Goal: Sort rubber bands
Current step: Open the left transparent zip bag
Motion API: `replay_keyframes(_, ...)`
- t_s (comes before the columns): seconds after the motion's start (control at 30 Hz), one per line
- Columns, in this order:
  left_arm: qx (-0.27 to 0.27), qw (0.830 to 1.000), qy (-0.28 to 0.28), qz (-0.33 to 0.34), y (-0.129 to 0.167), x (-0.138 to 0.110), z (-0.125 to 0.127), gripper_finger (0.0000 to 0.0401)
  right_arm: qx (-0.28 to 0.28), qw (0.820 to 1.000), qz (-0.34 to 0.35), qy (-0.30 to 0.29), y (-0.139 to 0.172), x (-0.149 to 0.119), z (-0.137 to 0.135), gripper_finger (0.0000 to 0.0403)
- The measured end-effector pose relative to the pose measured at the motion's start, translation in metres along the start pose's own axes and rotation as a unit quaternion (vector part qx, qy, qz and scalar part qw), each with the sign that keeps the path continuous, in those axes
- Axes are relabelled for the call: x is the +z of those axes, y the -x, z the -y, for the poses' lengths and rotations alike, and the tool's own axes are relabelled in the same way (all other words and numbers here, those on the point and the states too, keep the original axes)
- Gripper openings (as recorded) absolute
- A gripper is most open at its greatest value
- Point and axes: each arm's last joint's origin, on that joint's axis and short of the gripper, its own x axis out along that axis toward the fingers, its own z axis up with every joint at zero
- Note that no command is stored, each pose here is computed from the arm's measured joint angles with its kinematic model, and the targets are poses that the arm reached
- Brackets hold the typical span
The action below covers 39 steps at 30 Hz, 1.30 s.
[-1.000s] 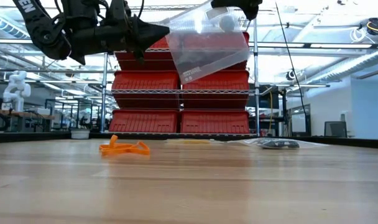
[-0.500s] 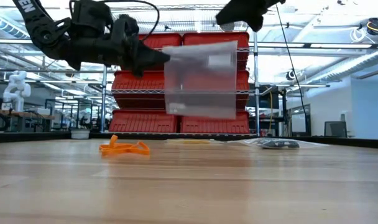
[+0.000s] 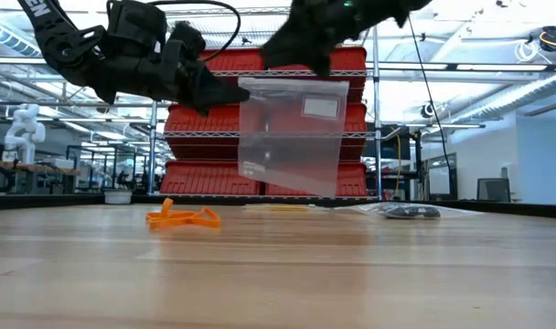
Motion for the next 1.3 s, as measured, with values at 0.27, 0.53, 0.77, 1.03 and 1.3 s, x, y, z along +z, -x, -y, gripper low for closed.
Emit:
replay_keyframes(0.27,0.017,1.000,0.001,-0.013,0.000,-0.002,-0.001,0.0000,0.004,0.998,-0.067,0.010,-0.041,0.006,-0.002,0.0155)
replay_keyframes(0.53,0.018,1.000,0.003,-0.017,0.000,-0.003,-0.001,0.0000,-0.039,0.993,-0.111,0.017,-0.056,0.007,0.000,0.0121)
replay_keyframes(0.77,0.027,0.999,0.004,-0.023,0.000,-0.004,-0.001,0.0000,-0.039,0.993,-0.109,0.019,-0.055,0.008,-0.001,0.0014)
replay_keyframes(1.03,0.040,0.999,0.006,-0.030,0.000,-0.005,-0.002,0.0000,-0.042,0.989,-0.143,0.020,-0.053,0.002,-0.001,0.0010)
replay_keyframes(1.3,0.041,0.999,0.006,-0.031,0.000,-0.005,-0.002,0.0000,-0.043,0.982,-0.184,0.019,-0.042,-0.001,-0.006,0.0007)
